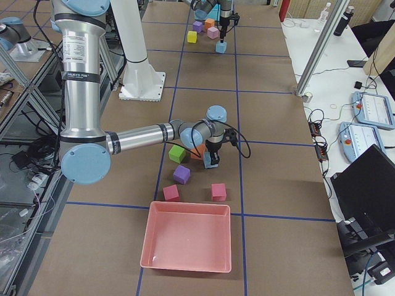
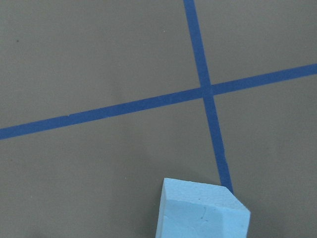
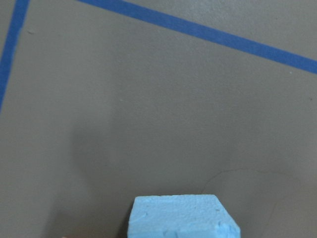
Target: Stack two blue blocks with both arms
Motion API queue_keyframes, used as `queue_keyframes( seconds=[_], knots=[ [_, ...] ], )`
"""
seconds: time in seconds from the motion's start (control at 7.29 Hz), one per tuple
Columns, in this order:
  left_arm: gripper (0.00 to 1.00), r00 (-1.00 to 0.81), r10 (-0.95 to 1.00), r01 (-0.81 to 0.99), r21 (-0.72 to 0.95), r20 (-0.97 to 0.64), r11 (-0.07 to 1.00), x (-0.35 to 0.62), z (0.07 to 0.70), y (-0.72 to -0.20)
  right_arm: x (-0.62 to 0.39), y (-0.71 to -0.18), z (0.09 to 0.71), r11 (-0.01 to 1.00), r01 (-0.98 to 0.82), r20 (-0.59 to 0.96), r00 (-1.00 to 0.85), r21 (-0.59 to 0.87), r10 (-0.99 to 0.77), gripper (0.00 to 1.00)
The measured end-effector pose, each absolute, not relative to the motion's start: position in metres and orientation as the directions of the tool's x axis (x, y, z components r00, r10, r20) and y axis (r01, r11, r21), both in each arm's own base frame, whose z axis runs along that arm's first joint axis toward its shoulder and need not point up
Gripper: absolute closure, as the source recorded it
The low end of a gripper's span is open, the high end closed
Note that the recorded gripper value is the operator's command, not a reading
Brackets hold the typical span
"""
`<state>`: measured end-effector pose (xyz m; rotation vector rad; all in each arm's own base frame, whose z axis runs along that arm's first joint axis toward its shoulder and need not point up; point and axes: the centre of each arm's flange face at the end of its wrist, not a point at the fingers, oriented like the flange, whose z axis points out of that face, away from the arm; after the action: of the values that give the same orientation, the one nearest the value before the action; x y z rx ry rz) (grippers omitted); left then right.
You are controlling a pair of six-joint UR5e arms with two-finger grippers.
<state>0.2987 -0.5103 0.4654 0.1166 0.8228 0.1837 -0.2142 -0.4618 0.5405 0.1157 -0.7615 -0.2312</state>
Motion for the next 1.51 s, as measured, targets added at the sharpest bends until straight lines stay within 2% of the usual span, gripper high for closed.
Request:
queue_keyframes(
  seconds=[0.41,0.82,1.51],
  knots=[
    [0.01,0.675,0.227,-0.119,0.201,-0.702,0.972,0.308,0.465,-0.507,-0.184,-0.476,0.504,0.979,0.114,0.713,0.672,0.171,-0.203,0.48],
    [0.01,0.688,0.252,-0.118,0.237,-0.681,0.964,0.323,0.465,-0.5,-0.208,-0.502,0.387,0.988,0.1,0.692,0.706,0.12,-0.155,0.48],
    [0.04,0.68,0.279,-0.15,0.244,-0.679,0.958,0.339,0.475,-0.499,-0.362,-0.472,0.27,1.0,0.0,0.7,0.715,-0.003,0.002,0.48]
  ],
)
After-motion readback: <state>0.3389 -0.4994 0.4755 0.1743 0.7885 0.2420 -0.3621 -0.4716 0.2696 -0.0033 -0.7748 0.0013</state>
